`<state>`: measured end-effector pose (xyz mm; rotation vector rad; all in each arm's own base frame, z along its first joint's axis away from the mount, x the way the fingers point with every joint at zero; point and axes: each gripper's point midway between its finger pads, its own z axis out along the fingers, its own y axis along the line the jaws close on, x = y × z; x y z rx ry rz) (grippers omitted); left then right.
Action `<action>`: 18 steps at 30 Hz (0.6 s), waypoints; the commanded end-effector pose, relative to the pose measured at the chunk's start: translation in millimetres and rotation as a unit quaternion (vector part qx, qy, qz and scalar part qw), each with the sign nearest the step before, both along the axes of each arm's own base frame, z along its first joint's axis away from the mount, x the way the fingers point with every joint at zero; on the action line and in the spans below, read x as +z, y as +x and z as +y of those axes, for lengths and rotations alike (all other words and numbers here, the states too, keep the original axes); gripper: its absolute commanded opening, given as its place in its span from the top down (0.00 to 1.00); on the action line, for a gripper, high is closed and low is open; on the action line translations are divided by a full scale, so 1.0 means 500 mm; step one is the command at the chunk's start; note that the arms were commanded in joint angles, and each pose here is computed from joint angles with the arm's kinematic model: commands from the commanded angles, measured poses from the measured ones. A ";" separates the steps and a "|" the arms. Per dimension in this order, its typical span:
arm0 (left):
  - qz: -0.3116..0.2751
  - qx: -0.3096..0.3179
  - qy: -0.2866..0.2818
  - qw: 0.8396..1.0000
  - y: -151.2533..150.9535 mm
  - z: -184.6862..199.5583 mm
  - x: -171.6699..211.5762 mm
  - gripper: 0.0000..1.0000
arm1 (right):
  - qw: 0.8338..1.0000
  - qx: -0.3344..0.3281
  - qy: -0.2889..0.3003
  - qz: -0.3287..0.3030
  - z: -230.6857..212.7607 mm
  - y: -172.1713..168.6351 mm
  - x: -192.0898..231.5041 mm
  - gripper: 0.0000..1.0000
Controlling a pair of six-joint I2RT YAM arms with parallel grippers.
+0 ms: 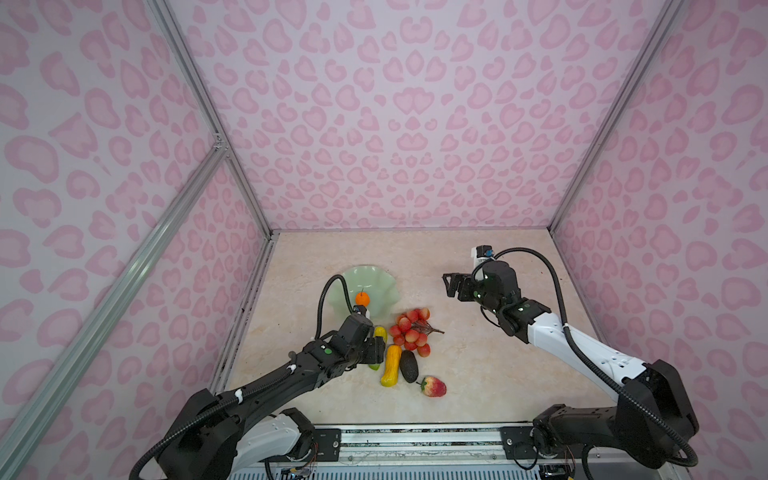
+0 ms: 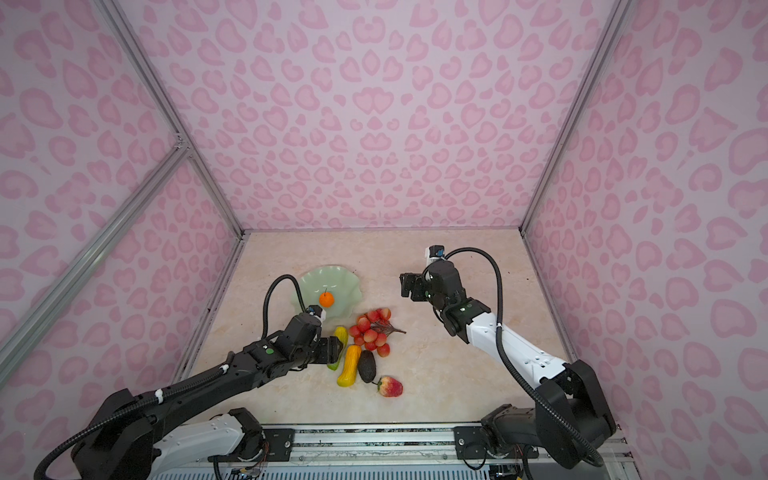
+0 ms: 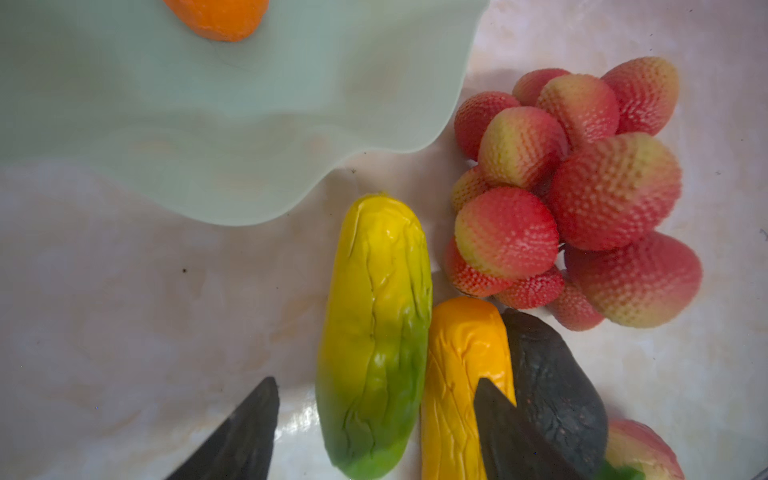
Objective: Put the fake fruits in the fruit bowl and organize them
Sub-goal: 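Reach the left gripper down and grasp the green-yellow cucumber, then place the cucumber in the bowl with left gripper while right reaches for pear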
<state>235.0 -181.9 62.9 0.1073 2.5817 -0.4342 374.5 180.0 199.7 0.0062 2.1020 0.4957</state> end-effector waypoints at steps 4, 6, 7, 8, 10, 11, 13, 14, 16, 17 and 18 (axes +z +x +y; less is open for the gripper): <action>0.004 -0.006 0.018 1.000 0.023 -0.024 -0.019 0.38 | 1.000 -0.015 0.000 0.003 -0.031 -0.011 -0.009 0.05; 0.011 0.000 0.025 1.000 0.017 -0.016 -0.029 0.44 | 1.000 -0.019 -0.001 0.003 -0.038 -0.013 -0.011 0.05; 0.013 0.003 0.025 1.000 0.012 -0.011 -0.032 0.48 | 1.000 -0.022 0.000 0.002 -0.041 -0.013 -0.011 0.05; 0.014 0.004 0.025 1.000 0.007 -0.006 -0.032 0.49 | 1.000 -0.024 0.000 0.004 -0.045 -0.013 -0.015 0.05; 0.011 0.007 0.023 1.000 -0.005 0.004 -0.027 0.52 | 1.000 -0.026 0.001 0.004 -0.048 -0.012 -0.018 0.05; 0.008 0.011 0.021 1.000 -0.012 0.012 -0.022 0.53 | 1.000 -0.028 0.002 0.004 -0.049 -0.010 -0.021 0.05; 0.004 0.019 0.019 1.000 -0.027 0.029 -0.011 0.55 | 1.000 -0.028 0.005 0.006 -0.049 -0.006 -0.024 0.05; -0.002 0.023 0.014 1.000 -0.034 0.038 0.001 0.55 | 1.000 -0.028 0.006 0.008 -0.048 -0.004 -0.026 0.05; -0.019 0.031 0.005 0.999 -0.044 0.054 0.030 0.56 | 1.000 -0.025 0.008 0.010 -0.044 0.001 -0.026 0.05; -0.033 0.038 0.002 0.999 -0.046 0.064 0.051 0.56 | 1.000 -0.022 0.007 0.012 -0.042 0.003 -0.027 0.05; -0.049 0.046 0.001 0.998 -0.043 0.074 0.073 0.56 | 1.000 -0.020 0.008 0.012 -0.040 0.005 -0.027 0.05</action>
